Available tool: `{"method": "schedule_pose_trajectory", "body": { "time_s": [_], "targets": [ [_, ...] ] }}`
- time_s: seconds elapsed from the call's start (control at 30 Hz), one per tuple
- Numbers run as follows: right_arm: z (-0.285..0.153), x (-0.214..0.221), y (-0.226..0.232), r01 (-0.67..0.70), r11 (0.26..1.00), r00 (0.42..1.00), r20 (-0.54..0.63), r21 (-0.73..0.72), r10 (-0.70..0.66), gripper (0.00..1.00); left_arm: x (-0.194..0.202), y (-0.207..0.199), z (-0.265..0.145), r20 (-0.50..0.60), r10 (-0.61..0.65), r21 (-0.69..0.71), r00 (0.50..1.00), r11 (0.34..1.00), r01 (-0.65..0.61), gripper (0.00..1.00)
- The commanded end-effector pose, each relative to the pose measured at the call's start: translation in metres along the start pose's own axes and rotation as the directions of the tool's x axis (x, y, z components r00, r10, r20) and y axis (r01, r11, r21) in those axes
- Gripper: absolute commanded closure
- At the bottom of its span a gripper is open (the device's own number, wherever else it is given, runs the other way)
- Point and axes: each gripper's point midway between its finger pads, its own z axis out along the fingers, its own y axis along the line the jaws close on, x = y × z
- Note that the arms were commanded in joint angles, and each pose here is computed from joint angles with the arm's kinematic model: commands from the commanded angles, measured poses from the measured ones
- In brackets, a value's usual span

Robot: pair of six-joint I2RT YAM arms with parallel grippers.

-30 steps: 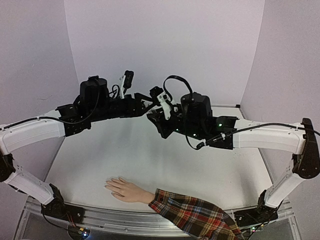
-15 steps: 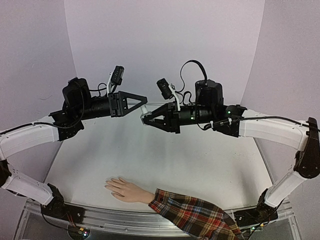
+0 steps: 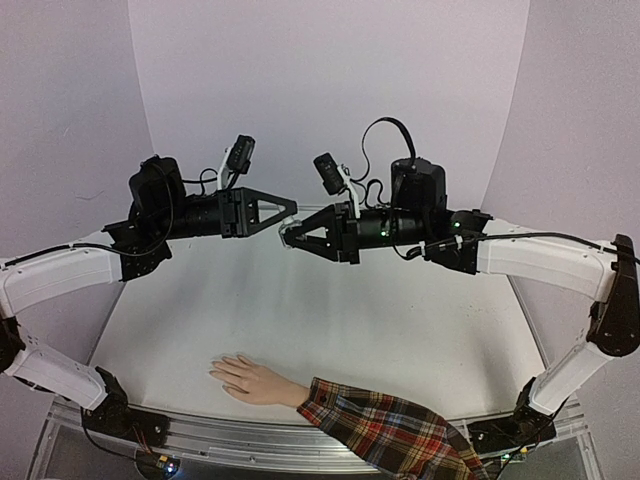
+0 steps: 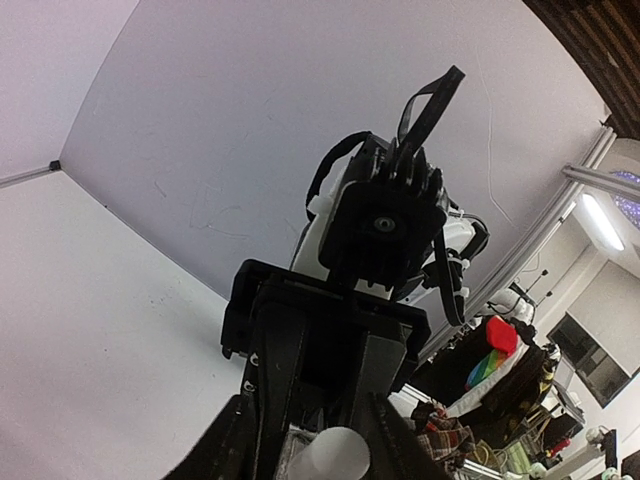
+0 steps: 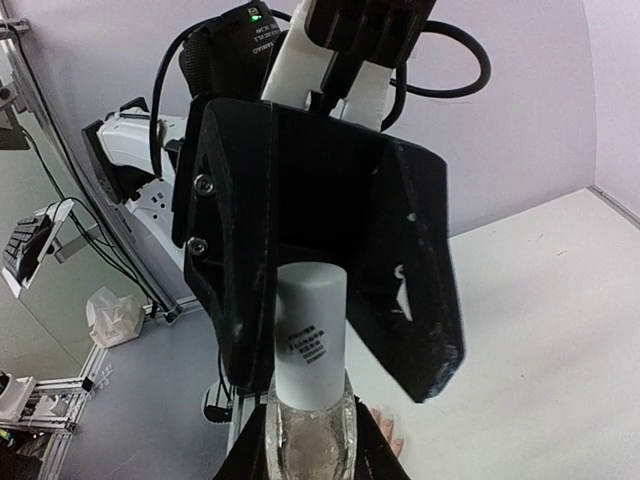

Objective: Paint the nails

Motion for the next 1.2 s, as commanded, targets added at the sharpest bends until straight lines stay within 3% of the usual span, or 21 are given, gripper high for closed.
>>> {"method": "schedule_pose_trajectory", "body": {
  "time_s": [0.0,0.13,0.2,0.27,0.3,0.37,0.4,0.43,0.5,0.63,0.67,0.73,0.8,0.83,0.97,1.17],
  "targets": [
    [0.0,-0.029,-0.01,0.031,0.997,0.995,0.09,0.076,-0.038,1.0,-0.018,-0.015,0.002,0.022,0.061,0.028,0.998,0.998,-0.062,0.73],
    [-0.007,-0.034,-0.037,-0.003,0.97,0.991,0.132,0.242,-0.03,1.0,-0.023,0.0,0.003,0.033,0.059,-0.068,0.998,0.996,-0.057,0.95],
    [-0.014,-0.038,-0.057,-0.019,0.913,0.986,0.161,0.407,-0.051,1.0,-0.028,0.014,0.008,0.039,0.083,-0.185,0.996,0.98,-0.075,1.0],
    [-0.027,-0.038,-0.08,0.024,0.723,0.982,0.12,0.69,-0.146,1.0,-0.029,0.038,0.012,0.041,0.114,-0.403,0.993,0.911,-0.088,1.0],
    [-0.039,-0.038,-0.089,0.051,0.53,0.975,0.072,0.846,-0.209,1.0,-0.028,0.06,0.008,0.043,0.106,-0.535,0.993,0.842,-0.067,1.0],
    [-0.055,-0.043,-0.09,0.136,0.238,0.954,-0.063,0.962,-0.292,1.0,-0.034,0.082,-0.003,0.091,0.089,-0.687,0.992,0.726,-0.003,1.0],
    [-0.053,-0.04,-0.091,0.164,0.173,0.948,-0.106,0.971,-0.3,1.0,-0.034,0.09,-0.007,0.117,0.068,-0.719,0.991,0.694,0.037,1.0],
    [-0.049,-0.041,-0.088,0.187,0.158,0.941,-0.13,0.97,-0.313,1.0,-0.036,0.093,-0.008,0.136,0.057,-0.73,0.989,0.681,0.061,1.0],
    [-0.036,-0.038,-0.085,0.209,0.243,0.938,-0.124,0.947,-0.324,1.0,-0.035,0.088,-0.003,0.13,0.056,-0.702,0.99,0.711,0.052,1.0],
    [-0.001,-0.032,-0.055,0.273,0.577,0.934,-0.069,0.77,-0.35,1.0,-0.034,0.062,0.008,0.121,0.073,-0.558,0.99,0.83,0.007,0.97],
    [0.005,-0.028,-0.045,0.287,0.656,0.935,-0.056,0.697,-0.35,1.0,-0.036,0.052,0.007,0.131,0.076,-0.505,0.988,0.863,0.0,0.87],
    [0.011,-0.021,-0.026,0.288,0.788,0.944,-0.023,0.545,-0.329,1.0,-0.035,0.038,0.002,0.151,0.08,-0.413,0.985,0.911,-0.011,0.56],
    [0.007,-0.022,-0.012,0.243,0.893,0.961,0.027,0.379,-0.274,1.0,-0.036,0.02,-0.006,0.169,0.091,-0.318,0.981,0.948,-0.033,0.31],
    [0.004,-0.022,-0.006,0.201,0.937,0.973,0.049,0.286,-0.224,1.0,-0.04,0.011,-0.011,0.18,0.096,-0.276,0.979,0.96,-0.043,0.26],
    [-0.008,-0.024,0.016,0.115,0.993,0.991,0.072,0.016,-0.116,1.0,-0.037,-0.002,-0.025,0.184,0.079,-0.157,0.98,0.986,-0.05,0.21],
    [-0.005,-0.032,0.035,0.047,0.977,0.998,0.056,-0.21,-0.036,1.0,-0.03,-0.023,-0.012,0.104,0.069,0.013,0.992,0.997,-0.071,0.31]
  ]
}}
